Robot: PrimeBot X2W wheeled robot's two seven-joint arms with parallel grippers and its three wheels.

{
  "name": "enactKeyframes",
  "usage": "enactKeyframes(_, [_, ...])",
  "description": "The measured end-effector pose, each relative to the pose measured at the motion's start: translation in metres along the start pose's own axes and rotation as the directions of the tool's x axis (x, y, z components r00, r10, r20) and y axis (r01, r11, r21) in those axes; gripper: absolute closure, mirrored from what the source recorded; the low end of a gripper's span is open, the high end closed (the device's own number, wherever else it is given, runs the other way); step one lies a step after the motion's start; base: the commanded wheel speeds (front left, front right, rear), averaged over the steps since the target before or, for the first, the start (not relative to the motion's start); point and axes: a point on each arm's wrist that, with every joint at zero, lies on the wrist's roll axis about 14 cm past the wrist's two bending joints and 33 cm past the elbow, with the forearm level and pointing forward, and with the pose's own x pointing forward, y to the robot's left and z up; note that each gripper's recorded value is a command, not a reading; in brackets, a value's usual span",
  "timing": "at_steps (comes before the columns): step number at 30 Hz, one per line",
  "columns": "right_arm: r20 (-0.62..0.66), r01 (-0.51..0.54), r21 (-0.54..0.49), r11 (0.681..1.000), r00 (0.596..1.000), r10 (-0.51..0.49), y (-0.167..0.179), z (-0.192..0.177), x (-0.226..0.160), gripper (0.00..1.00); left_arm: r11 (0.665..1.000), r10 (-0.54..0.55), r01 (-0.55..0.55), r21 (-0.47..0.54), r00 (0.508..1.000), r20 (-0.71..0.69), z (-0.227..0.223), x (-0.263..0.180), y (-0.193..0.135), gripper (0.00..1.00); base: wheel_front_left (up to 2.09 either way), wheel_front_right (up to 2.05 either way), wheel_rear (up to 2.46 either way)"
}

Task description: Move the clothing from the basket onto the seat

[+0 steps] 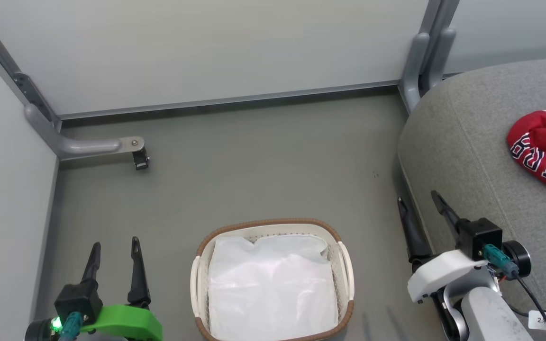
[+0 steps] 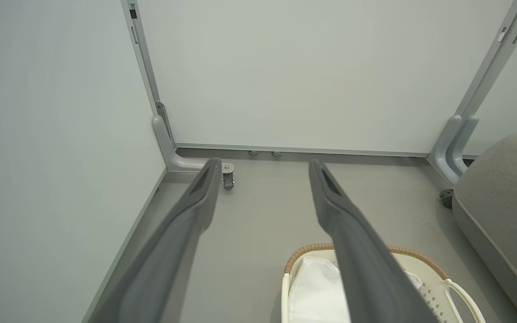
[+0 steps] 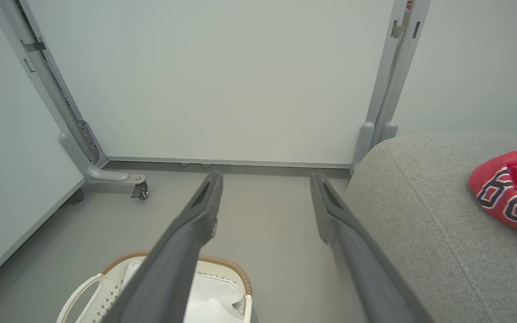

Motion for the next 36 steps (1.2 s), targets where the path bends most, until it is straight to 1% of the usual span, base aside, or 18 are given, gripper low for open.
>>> enactKeyframes(3, [-0.001,-0.008,0.007,1.000,1.000,0.008,0.004,0.000,-0.005,0.00,1.000,0.009,-0.009,-0.006,1.000,0.002,0.001,-0.006,0.003,0.00,0.00,0.00,0.00])
enactKeyframes(5, [-0.003,-0.014,0.009,1.000,1.000,0.014,0.007,-0.001,-0.008,0.00,0.999,0.020,-0.020,-0.030,1.000,0.003,0.000,-0.010,0.006,0.00,0.00,0.00,0.00])
enactKeyframes(6, [-0.002,-0.016,0.010,1.000,1.000,0.016,0.008,0.000,-0.008,1.00,0.999,0.021,-0.021,-0.030,1.000,0.002,0.000,-0.012,0.006,1.00,0.00,0.00,0.00])
enactKeyframes(13, [-0.097,-0.001,0.035,0.999,0.995,0.004,0.008,-0.031,-0.023,1.00,0.999,0.034,-0.037,-0.037,0.997,-0.075,-0.022,-0.019,0.009,1.00,0.00,0.00,0.00])
enactKeyframes(20, [-0.106,0.060,0.161,0.985,0.993,-0.043,-0.002,-0.030,-0.024,1.00,0.984,0.062,-0.079,-0.161,0.992,-0.110,-0.027,-0.020,0.014,1.00,0.00,0.00,0.00])
enactKeyframes(27, [-0.103,0.106,0.281,0.954,0.991,-0.079,-0.010,-0.026,-0.023,1.00,0.954,0.076,-0.107,-0.281,0.990,-0.117,-0.024,-0.018,0.017,1.00,0.00,0.00,0.00])
enactKeyframes(36, [-0.109,0.153,0.421,0.894,0.987,-0.117,-0.019,-0.023,-0.024,1.00,0.897,0.091,-0.138,-0.421,0.987,-0.128,-0.022,-0.016,0.021,1.00,0.00,0.00,0.00])
